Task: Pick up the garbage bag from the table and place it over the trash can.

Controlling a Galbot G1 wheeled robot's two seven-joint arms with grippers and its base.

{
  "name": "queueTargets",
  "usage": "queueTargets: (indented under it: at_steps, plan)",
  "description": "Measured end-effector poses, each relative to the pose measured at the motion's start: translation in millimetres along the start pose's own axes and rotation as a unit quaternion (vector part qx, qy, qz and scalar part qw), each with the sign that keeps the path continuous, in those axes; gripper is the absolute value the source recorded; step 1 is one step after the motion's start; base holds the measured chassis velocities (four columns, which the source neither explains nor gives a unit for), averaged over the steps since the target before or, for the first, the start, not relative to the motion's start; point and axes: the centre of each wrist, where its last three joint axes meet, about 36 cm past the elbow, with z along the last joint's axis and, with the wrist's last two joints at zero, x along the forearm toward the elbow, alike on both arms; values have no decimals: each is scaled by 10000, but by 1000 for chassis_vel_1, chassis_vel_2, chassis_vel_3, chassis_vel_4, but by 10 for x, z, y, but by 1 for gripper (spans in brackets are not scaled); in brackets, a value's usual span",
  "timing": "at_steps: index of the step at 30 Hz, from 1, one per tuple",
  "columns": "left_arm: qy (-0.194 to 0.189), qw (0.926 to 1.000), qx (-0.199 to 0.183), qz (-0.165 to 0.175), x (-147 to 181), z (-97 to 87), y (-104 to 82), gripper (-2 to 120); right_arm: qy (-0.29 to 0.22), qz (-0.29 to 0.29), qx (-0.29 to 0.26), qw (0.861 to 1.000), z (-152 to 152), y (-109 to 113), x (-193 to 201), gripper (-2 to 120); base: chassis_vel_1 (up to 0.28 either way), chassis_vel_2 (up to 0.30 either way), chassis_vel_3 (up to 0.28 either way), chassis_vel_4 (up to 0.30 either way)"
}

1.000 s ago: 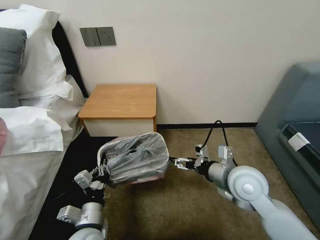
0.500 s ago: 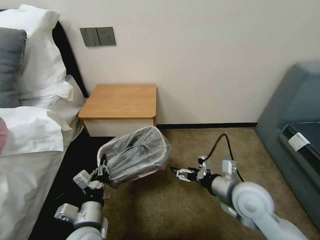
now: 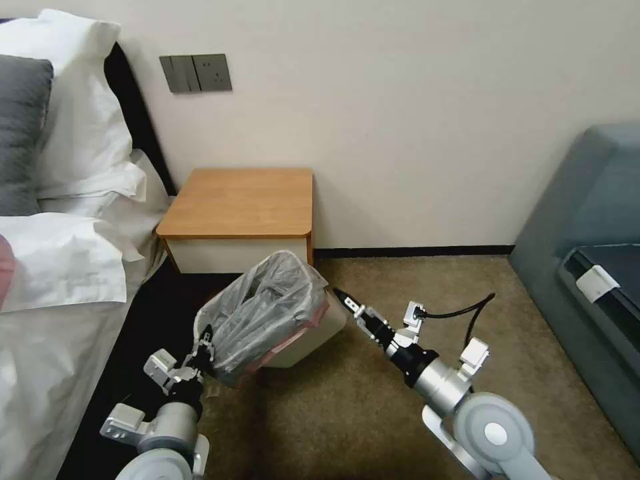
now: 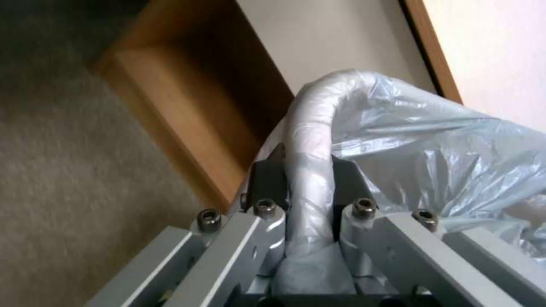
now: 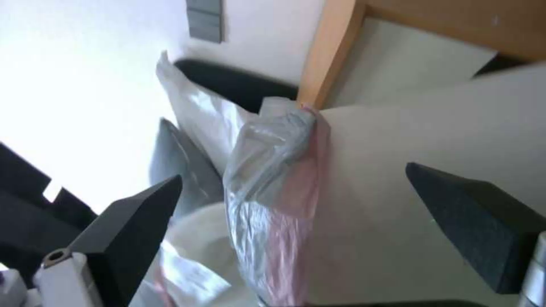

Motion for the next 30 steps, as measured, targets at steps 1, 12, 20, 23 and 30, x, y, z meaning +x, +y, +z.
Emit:
queueTargets:
  at_steps: [1,12,20,23,30]
  plan:
    - [31,10000,43,-3,0,0,-3,7,-18,0,-196,9998,16,-3,-39,100,0,0,0,0]
    - [77,9999,80,19,-13,5,-10,7,-42,-33,-459,9989,41,-5,-152,86,0,0,0,0]
    - [61,10000,-5,-32,-30,18,18,7,2,-140,-480,9987,62,42,-194,58,0,0,0,0]
    - [52,10000,-10,-46,-32,25,23,7,23,-151,-469,9988,67,48,-195,49,0,0,0,0]
    - [16,10000,11,-41,-31,40,9,7,104,-104,-306,9994,59,45,-180,22,0,0,0,0]
